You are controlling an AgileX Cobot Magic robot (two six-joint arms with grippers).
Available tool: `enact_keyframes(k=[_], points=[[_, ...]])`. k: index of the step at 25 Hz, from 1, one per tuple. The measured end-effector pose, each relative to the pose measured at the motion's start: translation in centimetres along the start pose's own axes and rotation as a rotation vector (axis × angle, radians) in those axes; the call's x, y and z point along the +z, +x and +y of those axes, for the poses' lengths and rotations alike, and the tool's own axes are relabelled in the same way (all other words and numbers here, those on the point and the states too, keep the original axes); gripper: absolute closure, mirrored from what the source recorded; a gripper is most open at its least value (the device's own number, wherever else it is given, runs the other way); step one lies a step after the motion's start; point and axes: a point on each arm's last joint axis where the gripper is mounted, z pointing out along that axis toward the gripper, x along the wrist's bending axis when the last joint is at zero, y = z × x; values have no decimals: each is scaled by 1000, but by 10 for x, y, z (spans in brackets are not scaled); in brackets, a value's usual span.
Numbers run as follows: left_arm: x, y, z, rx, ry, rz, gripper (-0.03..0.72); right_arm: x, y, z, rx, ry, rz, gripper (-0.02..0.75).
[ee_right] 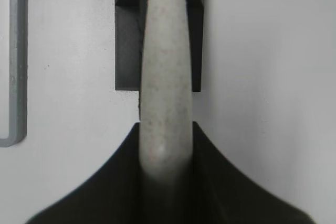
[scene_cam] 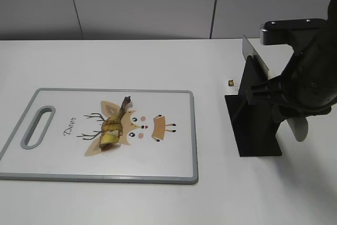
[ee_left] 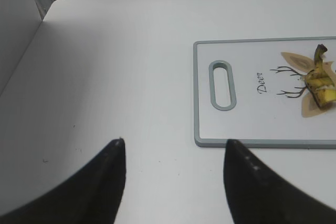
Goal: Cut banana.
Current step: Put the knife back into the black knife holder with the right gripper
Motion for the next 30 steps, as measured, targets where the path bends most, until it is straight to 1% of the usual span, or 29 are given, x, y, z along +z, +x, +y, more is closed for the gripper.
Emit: enact_keyframes(k=[3, 4, 5, 6, 9, 10, 11, 12, 14, 16, 20, 22, 24, 27, 30], points=[[0, 0, 0, 0, 0, 0, 114, 0, 0, 0, 4, 3, 4, 577], [0, 0, 0, 0, 0, 0, 114, 0, 1, -1, 10, 7, 9, 564], [0, 0, 0, 0, 0, 0, 114, 0, 1, -1, 12, 7, 12, 528], [0, 0, 0, 0, 0, 0, 114, 0, 1, -1, 16, 7, 15, 481], [0, 0, 0, 0, 0, 0, 114, 0, 3, -1, 26, 14, 30, 258], [0, 0, 0, 0, 0, 0, 114, -1, 3, 0, 28, 15, 33, 198], [0, 0, 0, 0, 0, 0, 114, -3, 4, 1, 30, 18, 31, 140], [0, 0, 0, 0, 0, 0, 114, -6, 4, 3, 28, 18, 31, 108], [0, 0, 0, 0, 0, 0, 114, -16, 4, 6, 9, 9, 35, 86], [0, 0, 0, -1, 0, 0, 114, -29, 3, 8, -30, -12, 48, 80], [0, 0, 0, -1, 0, 0, 114, -67, 0, -1, -191, -67, 154, 80], [0, 0, 0, -1, 0, 0, 114, -89, -5, -10, -260, -106, 213, 80], [0, 0, 0, -1, 0, 0, 114, -106, -11, -22, -316, -150, 253, 81], [0, 0, 0, -1, 0, 0, 114, -123, -25, -45, -390, -224, 274, 91], [0, 0, 0, -1, 0, 0, 114, -132, -41, -72, -422, -286, 286, 104]])
